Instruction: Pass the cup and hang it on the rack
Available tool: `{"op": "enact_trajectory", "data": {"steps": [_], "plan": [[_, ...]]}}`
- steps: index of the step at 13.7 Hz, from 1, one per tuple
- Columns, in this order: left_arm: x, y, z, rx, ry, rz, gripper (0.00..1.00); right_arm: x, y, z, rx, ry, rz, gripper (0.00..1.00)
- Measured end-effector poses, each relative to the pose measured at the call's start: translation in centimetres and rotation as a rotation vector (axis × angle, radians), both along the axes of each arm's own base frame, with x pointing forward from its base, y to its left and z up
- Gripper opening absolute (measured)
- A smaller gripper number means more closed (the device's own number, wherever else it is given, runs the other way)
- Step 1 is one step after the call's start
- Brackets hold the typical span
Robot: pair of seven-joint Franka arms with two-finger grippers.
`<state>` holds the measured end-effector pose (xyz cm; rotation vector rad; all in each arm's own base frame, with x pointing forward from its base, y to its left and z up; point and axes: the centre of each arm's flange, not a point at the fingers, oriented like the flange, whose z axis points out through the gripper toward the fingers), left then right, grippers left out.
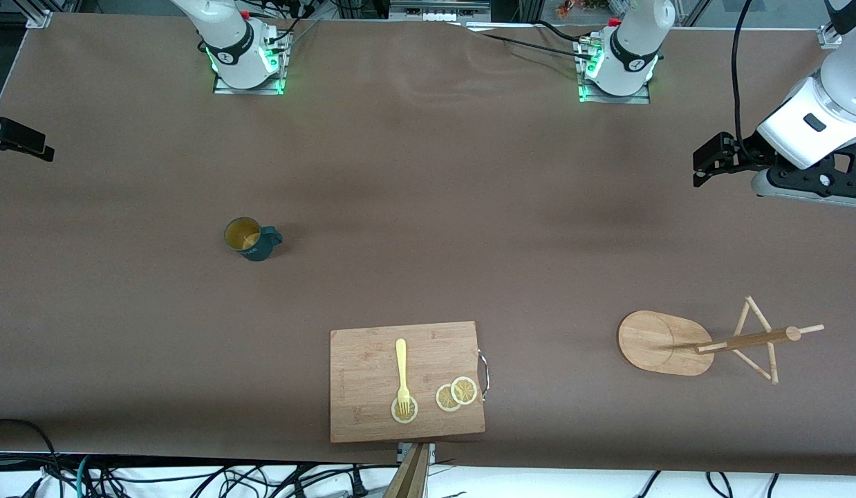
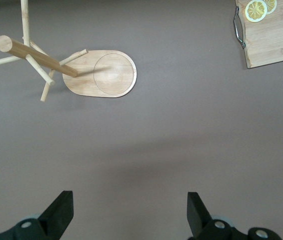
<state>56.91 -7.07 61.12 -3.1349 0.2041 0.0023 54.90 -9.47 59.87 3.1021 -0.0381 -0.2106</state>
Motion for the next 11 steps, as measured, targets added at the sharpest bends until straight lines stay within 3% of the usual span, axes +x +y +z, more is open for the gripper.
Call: {"op": "enact_trajectory", "data": {"steps": [11], "plan": [[0.0, -0.3, 0.0, 0.000, 0.000, -0.006, 1.00, 0.1, -1.1, -0.2, 0.005, -0.006, -0.019, 1.00]]}}
